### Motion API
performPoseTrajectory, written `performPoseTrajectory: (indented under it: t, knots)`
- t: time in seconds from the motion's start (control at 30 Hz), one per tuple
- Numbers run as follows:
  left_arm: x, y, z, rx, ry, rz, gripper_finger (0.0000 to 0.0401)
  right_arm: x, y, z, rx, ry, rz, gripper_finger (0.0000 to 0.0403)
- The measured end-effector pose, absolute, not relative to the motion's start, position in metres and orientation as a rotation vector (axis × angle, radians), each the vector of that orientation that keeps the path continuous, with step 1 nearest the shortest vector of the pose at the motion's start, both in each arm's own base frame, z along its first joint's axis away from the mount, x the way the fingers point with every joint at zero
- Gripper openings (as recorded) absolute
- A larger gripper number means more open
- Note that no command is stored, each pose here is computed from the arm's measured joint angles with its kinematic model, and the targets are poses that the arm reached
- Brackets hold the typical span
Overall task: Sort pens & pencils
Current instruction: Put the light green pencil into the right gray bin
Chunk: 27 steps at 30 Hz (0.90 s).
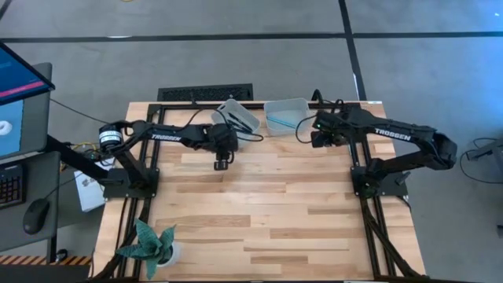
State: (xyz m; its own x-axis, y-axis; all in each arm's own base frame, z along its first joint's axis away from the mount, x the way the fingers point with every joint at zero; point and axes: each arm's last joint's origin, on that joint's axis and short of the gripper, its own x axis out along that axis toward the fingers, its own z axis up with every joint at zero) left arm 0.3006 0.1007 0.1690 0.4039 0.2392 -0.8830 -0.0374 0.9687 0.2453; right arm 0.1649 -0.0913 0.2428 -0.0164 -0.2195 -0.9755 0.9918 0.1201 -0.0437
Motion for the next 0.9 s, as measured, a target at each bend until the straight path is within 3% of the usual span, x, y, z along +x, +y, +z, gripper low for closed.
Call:
performPoseTrajectory:
  t: [0.3, 0.9]
  knots:
    - [0.300, 0.114, 0.171, 0.188, 1.105, 0.220, 0.0122, 0.153, -0.077, 0.201, 1.091, 1.224, -1.264, 0.0146]
    - [0.305, 0.119, 0.175, 0.204, 1.025, 0.197, 0.0122, 0.140, -0.072, 0.176, 1.131, 1.254, -1.366, 0.0146]
